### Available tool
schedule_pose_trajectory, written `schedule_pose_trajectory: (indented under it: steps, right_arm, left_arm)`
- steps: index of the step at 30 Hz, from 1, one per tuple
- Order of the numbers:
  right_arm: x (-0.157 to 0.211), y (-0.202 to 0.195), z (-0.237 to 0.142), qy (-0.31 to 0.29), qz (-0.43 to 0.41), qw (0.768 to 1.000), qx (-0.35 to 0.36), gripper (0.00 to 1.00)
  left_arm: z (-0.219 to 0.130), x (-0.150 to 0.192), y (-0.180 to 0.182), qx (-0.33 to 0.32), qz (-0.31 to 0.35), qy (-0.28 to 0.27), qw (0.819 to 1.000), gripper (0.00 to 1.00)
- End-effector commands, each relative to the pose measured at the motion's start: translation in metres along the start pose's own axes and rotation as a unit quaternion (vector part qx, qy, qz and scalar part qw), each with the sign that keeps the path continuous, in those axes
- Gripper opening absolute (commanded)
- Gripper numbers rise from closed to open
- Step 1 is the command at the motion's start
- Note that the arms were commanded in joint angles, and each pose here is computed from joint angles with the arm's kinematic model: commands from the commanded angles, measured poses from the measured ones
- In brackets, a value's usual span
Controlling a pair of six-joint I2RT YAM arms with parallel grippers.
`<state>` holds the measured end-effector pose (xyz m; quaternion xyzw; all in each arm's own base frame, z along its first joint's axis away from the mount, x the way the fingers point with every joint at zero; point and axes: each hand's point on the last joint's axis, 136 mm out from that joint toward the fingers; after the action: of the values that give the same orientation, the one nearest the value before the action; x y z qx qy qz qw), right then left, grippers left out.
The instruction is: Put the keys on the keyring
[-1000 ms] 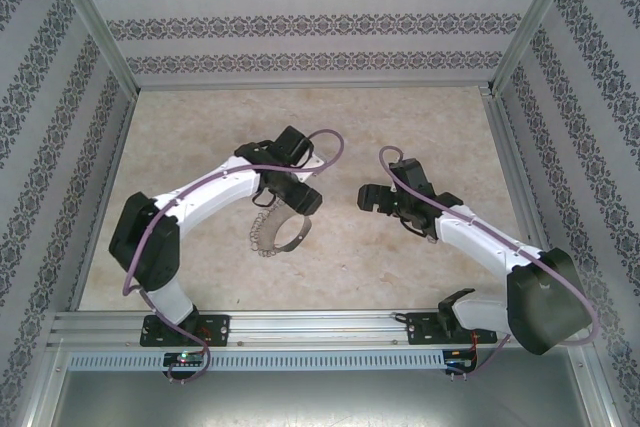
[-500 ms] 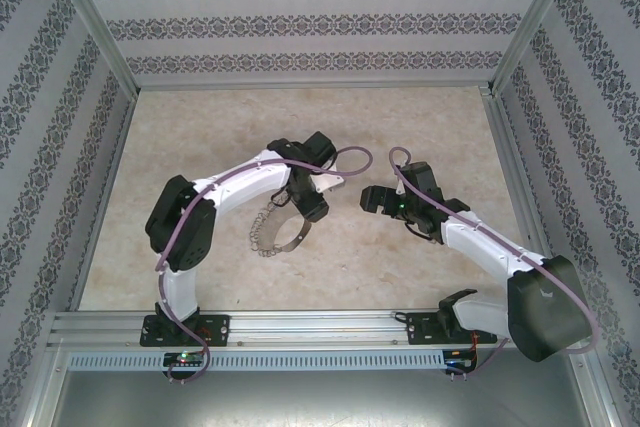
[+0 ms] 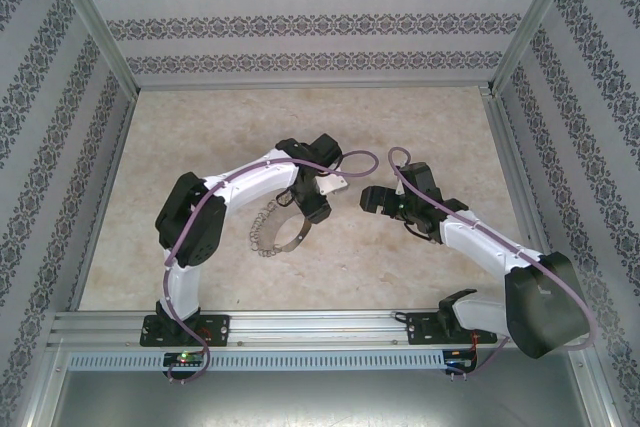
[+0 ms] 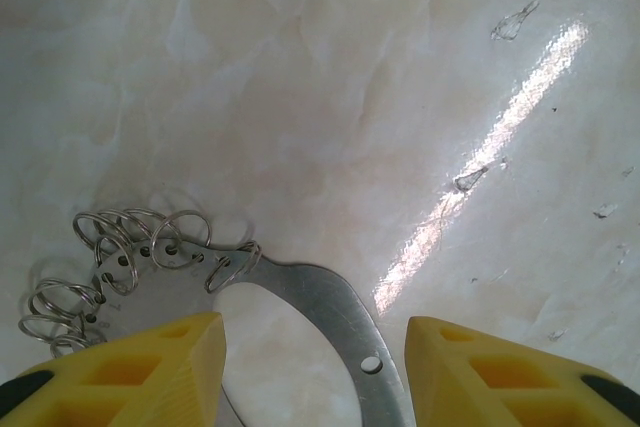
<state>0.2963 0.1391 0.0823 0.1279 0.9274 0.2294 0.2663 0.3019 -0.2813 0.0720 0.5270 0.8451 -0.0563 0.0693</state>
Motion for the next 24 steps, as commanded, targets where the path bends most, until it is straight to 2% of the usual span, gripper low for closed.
schedule_pose_trajectory:
  steps: [1, 24]
  right_arm:
    - [-0.002, -0.008, 0.003, -0.009, 0.011, 1.000, 0.015, 0.98]
    - [-0.002, -0.012, 0.004, -0.012, 0.009, 1.000, 0.018, 0.98]
  left_arm:
    - [0.004, 0.005, -0.004, 0.004, 0.016, 0.022, 1.000, 0.51]
    - [0.024, 0.010, 0.001, 0.001, 0.019, 0.043, 0.999, 0.50]
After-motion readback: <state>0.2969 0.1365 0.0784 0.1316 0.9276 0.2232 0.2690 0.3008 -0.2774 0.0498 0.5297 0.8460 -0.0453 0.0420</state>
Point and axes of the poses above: each hand's point on the last joint's axis, 136 mm out from that joint toward the fingers, its own z axis out along the fingers, its own y axis along the line the jaws close on, x = y × z, and after that the axes turned 8 degrees about z, right-handed
